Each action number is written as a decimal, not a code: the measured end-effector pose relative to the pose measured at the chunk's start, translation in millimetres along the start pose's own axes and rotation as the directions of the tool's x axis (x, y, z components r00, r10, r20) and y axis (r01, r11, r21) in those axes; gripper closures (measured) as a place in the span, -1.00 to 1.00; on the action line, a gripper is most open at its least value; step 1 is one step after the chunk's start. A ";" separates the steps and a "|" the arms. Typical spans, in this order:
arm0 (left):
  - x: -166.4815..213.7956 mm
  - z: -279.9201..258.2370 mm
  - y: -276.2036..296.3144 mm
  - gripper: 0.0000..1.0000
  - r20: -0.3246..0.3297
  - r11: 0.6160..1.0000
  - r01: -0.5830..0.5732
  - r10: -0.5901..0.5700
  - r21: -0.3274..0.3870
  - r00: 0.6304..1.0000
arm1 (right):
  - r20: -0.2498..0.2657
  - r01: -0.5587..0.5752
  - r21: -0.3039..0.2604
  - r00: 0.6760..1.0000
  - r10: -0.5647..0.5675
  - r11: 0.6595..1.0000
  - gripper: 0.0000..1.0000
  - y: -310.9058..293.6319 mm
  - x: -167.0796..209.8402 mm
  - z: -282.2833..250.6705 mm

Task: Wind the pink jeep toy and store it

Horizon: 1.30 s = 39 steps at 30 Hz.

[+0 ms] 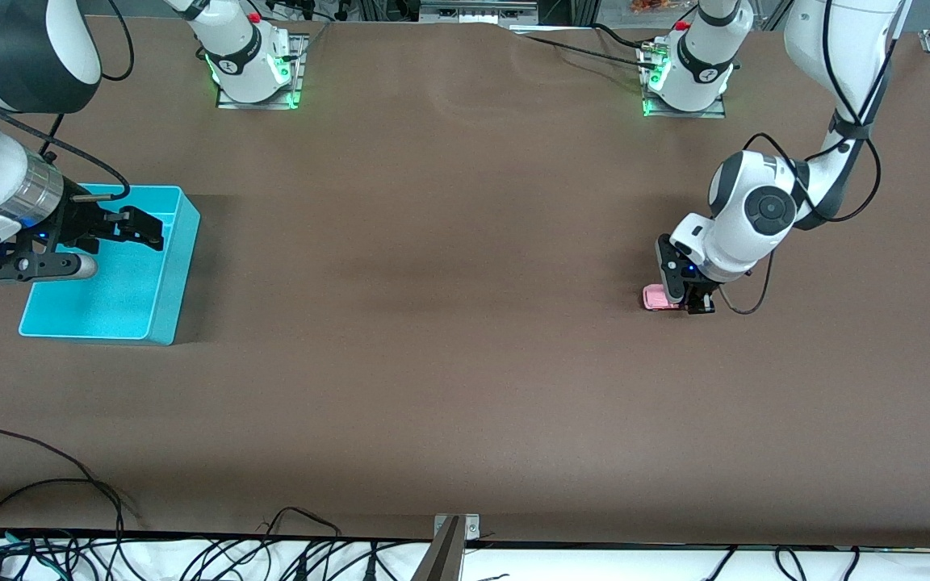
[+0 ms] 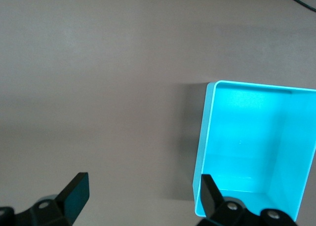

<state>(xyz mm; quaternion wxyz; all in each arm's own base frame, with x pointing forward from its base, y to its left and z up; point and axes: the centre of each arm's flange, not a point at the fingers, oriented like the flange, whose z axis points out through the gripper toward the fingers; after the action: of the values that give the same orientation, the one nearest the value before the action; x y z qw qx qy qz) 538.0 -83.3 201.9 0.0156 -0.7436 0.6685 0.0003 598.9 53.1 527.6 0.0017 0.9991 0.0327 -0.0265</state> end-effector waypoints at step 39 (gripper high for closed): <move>-126.2 8.6 -20.8 -0.02 0.089 1.000 0.006 -0.006 0.001 0.996 | 0.001 0.000 0.000 1.000 0.000 1.000 -1.00 0.2 0.2 0.6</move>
<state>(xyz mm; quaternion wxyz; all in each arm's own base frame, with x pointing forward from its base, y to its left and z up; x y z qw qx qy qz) 545.5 44.6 196.5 0.0456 -0.7449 0.6648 0.0333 599.0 52.9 527.0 0.0016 0.9991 0.0325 -0.0270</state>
